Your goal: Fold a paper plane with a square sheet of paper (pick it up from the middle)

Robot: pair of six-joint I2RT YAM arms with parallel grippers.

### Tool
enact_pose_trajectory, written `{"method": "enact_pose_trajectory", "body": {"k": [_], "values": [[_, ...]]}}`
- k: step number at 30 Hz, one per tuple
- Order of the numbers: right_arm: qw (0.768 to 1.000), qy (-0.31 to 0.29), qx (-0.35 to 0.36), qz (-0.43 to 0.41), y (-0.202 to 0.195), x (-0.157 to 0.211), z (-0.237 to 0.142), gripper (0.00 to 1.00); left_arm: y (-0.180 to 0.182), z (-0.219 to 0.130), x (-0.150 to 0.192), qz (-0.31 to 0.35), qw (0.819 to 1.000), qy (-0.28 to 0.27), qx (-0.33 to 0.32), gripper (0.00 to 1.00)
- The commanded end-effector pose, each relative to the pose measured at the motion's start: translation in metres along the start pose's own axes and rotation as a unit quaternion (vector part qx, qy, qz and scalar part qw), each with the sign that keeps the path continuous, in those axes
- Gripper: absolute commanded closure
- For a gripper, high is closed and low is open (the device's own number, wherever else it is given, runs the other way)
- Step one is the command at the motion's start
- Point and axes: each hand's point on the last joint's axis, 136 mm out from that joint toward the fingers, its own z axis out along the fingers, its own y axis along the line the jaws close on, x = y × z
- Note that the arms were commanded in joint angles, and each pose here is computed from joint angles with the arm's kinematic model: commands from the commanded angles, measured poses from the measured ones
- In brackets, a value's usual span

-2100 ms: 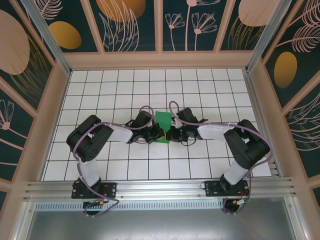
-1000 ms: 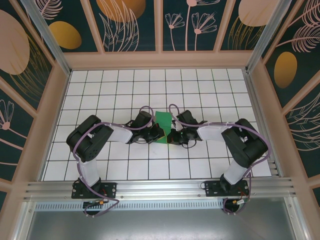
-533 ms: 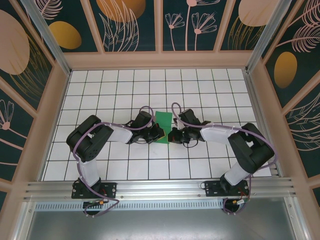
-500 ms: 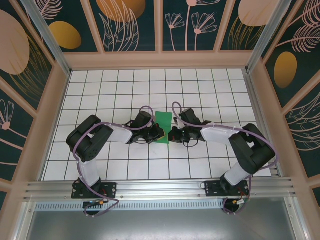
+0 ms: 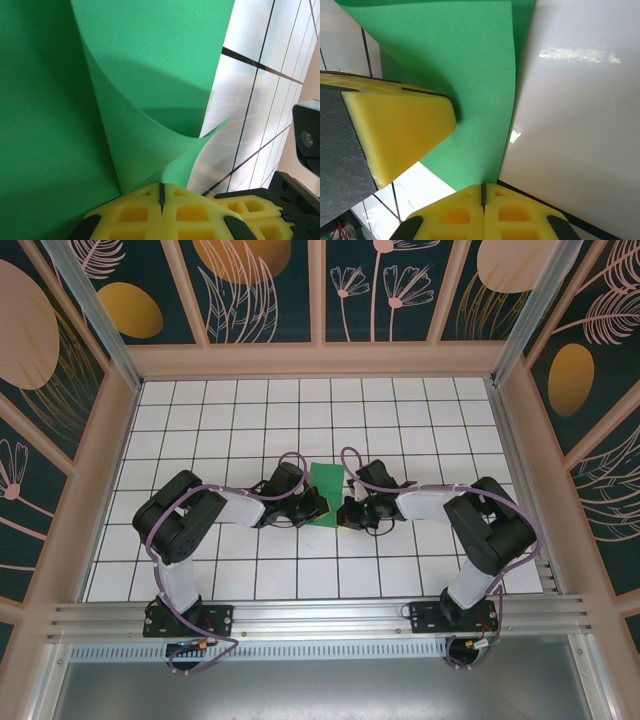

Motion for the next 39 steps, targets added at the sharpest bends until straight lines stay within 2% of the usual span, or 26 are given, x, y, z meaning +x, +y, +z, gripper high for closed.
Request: {"method": "enact_pose_trajectory", "body": {"k": [1, 8, 15, 23, 26, 39], "values": [[1.0, 0.006, 0.016, -0.005, -0.006, 0.001, 0.003, 0.93, 0.034, -0.003, 0.007, -0.022, 0.998, -0.002, -0.064, 1.0], [0.999, -0.018, -0.035, -0.029, 0.026, -0.012, -0.01, 0.93, 0.031, -0.003, 0.005, -0.021, 0.998, -0.003, -0.061, 1.0], [1.0, 0.006, 0.007, -0.001, -0.001, -0.002, 0.01, 0.95, 0.028, -0.003, 0.005, -0.018, 0.999, -0.004, -0.05, 0.99], [0.998, 0.027, 0.059, 0.005, -0.027, 0.013, 0.011, 0.95, 0.019, -0.005, -0.003, 0.01, 0.998, -0.015, -0.055, 0.97], [0.996, 0.036, 0.075, 0.006, -0.038, 0.02, 0.011, 0.95, 0.019, -0.006, -0.014, 0.027, 0.996, -0.034, -0.075, 0.96], [0.992, 0.052, 0.118, 0.018, -0.062, 0.034, 0.013, 0.95, 0.024, -0.024, -0.049, 0.02, 0.989, -0.115, -0.095, 0.93]]}}
